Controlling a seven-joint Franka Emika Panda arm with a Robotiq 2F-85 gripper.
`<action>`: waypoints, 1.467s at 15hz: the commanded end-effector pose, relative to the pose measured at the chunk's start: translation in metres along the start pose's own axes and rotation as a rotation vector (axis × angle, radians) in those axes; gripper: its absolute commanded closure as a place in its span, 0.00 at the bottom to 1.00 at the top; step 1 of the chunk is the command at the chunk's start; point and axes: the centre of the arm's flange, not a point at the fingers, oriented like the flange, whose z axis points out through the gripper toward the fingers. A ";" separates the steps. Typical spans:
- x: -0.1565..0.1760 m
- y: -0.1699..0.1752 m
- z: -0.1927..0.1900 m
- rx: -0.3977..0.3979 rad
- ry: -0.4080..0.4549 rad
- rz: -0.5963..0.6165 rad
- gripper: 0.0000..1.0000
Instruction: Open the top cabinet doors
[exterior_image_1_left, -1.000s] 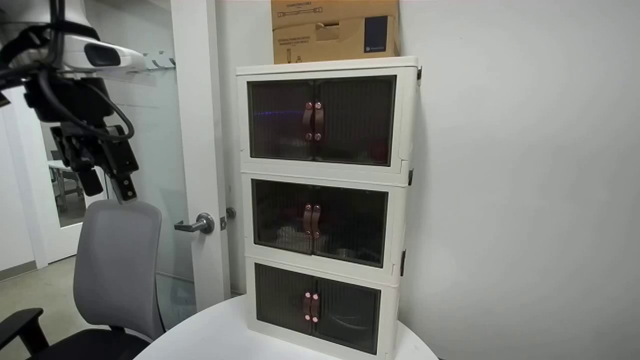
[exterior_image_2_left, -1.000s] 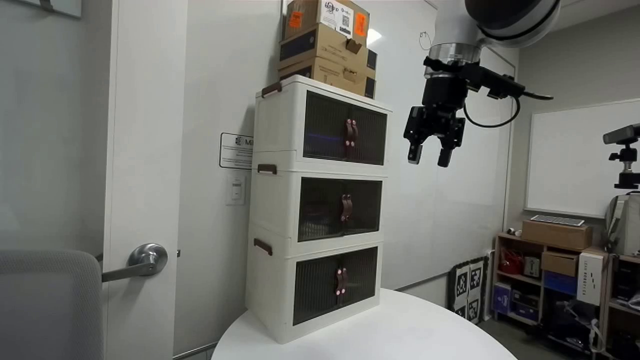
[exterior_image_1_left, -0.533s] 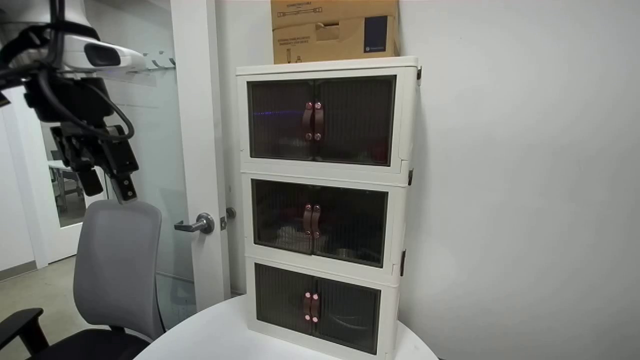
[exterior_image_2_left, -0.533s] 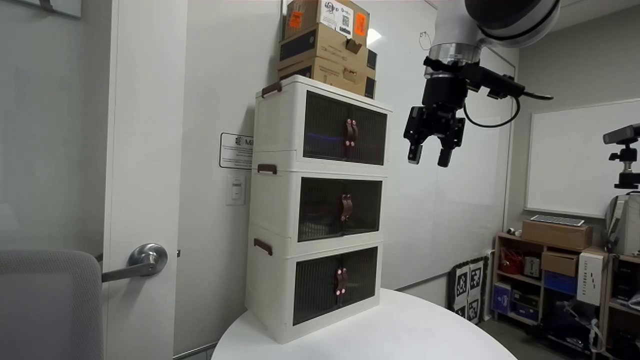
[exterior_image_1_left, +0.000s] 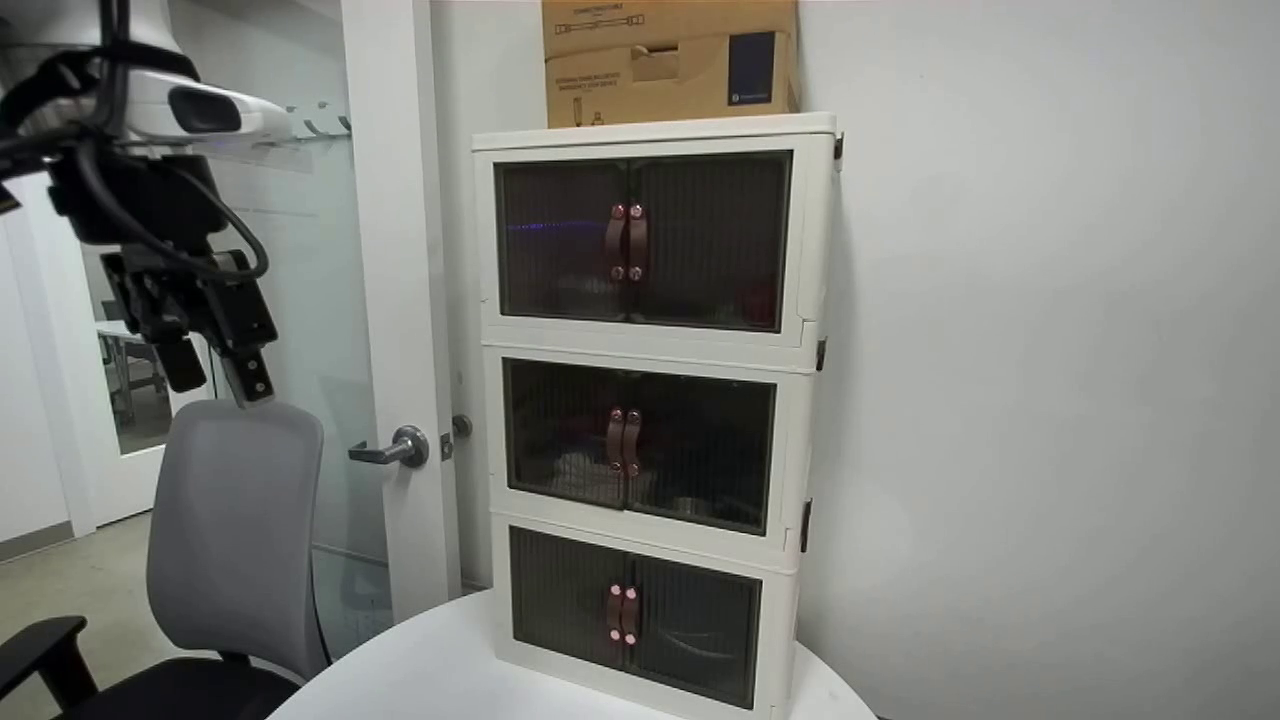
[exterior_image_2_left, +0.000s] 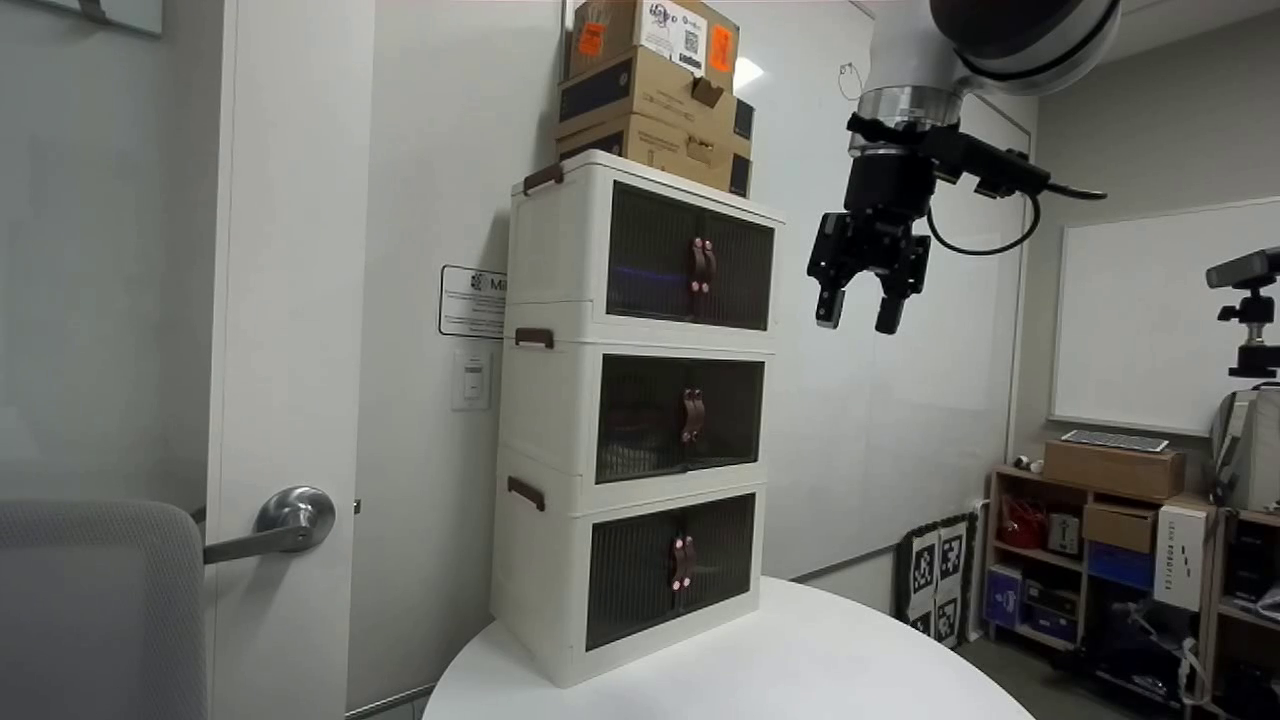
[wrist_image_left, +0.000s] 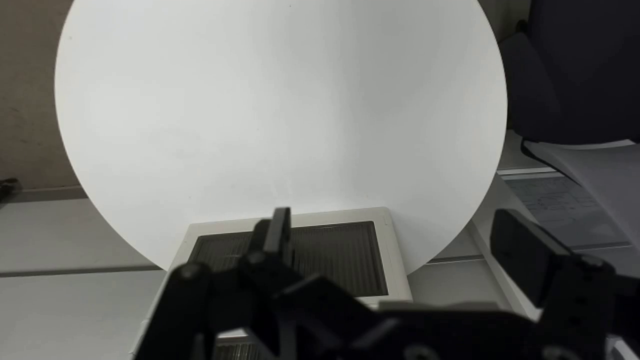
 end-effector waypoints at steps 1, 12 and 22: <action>0.000 0.000 0.000 0.000 0.000 0.000 0.00; 0.111 0.013 -0.011 -0.120 0.610 -0.150 0.00; 0.223 0.061 0.023 0.153 1.008 -0.033 0.00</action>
